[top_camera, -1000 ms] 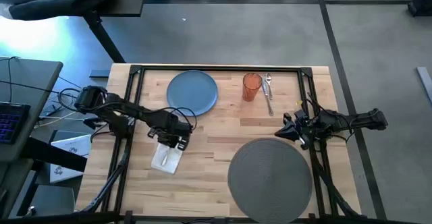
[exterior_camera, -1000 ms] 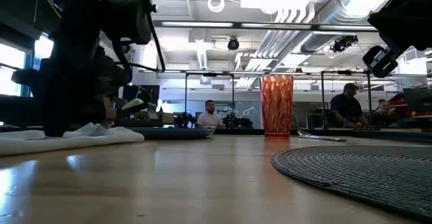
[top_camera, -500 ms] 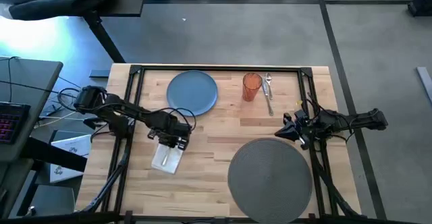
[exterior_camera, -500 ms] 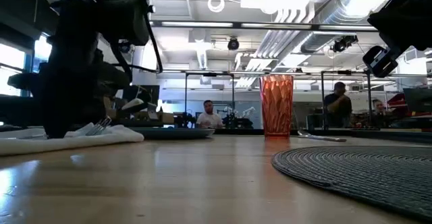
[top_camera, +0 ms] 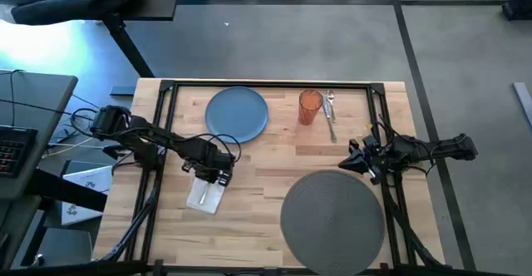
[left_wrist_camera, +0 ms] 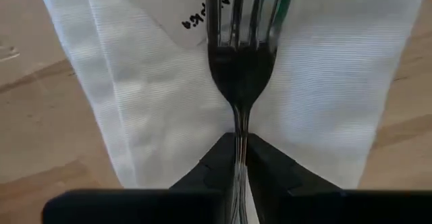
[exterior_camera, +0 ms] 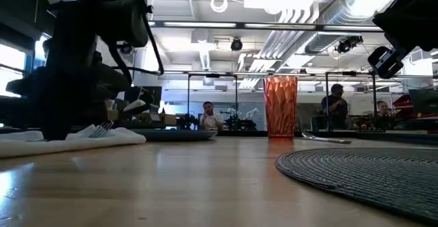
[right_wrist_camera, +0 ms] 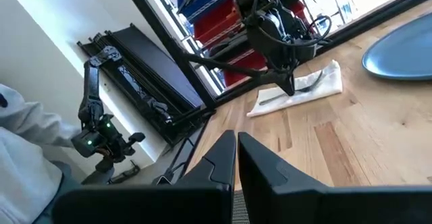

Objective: Set table place
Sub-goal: Remove the fork from the white table napkin

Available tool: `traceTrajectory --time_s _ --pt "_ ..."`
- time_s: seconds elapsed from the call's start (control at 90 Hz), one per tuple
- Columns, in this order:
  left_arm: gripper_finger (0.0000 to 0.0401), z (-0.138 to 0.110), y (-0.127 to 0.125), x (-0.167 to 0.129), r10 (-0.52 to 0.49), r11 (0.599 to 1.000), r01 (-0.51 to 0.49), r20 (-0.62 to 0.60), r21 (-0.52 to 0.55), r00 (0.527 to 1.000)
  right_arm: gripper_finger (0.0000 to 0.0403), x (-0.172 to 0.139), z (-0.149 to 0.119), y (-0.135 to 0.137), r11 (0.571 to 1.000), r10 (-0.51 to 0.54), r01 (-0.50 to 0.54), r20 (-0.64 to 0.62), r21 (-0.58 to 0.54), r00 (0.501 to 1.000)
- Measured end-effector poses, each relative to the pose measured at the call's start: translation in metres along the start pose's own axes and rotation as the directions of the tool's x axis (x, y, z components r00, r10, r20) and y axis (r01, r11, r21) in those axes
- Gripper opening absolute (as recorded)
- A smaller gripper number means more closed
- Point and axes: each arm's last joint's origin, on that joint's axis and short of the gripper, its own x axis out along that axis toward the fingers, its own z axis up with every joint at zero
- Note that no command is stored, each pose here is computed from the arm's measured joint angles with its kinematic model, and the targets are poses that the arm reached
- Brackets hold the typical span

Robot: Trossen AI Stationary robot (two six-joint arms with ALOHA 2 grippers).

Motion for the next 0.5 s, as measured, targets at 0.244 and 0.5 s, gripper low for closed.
traceTrajectory --time_s 0.244,0.5 --pt "0.0002 -0.002 -0.012 -0.019 -0.018 0.999 0.019 -0.003 0.041 1.000 0.0000 0.000 0.000 0.000 1.000 0.000 0.000 0.000 0.000 1.000" --pt "0.0001 -0.010 -0.029 -0.066 -0.115 0.979 0.109 0.029 0.173 0.993 0.0000 0.000 0.000 0.000 0.994 0.000 0.000 0.000 -0.106 1.000"
